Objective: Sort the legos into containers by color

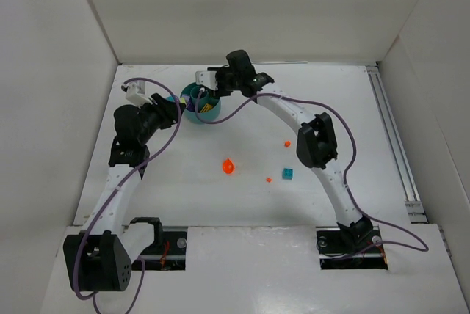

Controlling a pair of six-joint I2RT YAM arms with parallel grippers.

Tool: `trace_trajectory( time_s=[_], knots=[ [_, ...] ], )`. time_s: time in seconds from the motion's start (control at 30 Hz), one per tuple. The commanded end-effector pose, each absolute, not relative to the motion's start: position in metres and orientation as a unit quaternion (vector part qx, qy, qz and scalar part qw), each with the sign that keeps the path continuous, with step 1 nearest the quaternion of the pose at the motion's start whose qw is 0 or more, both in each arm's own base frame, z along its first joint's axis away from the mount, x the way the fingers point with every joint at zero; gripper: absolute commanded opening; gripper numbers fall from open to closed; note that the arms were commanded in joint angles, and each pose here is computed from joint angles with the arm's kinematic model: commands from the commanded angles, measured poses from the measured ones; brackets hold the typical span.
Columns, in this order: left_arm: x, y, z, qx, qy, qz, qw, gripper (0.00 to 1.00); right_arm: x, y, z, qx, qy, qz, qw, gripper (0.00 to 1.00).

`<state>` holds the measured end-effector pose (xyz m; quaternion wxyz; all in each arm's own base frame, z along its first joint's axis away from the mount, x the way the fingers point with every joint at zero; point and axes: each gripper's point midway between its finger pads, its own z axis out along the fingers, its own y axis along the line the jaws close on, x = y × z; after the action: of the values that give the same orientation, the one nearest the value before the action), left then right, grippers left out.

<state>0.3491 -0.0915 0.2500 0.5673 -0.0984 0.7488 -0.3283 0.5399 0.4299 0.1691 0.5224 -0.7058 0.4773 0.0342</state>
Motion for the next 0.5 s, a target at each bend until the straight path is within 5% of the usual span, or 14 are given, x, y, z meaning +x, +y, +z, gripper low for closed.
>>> trace_trajectory(
  time_s=[0.0,0.47],
  knots=[
    [0.350,-0.093,0.262,-0.077,0.732,-0.333,0.590,0.00,0.540,0.444,0.187,-0.704,0.453,0.035,0.546,0.47],
    [0.350,-0.097,0.256,-0.070,0.738,-0.342,0.578,0.00,0.533,0.444,0.197,-0.704,0.451,0.032,0.547,0.87]
  ],
)
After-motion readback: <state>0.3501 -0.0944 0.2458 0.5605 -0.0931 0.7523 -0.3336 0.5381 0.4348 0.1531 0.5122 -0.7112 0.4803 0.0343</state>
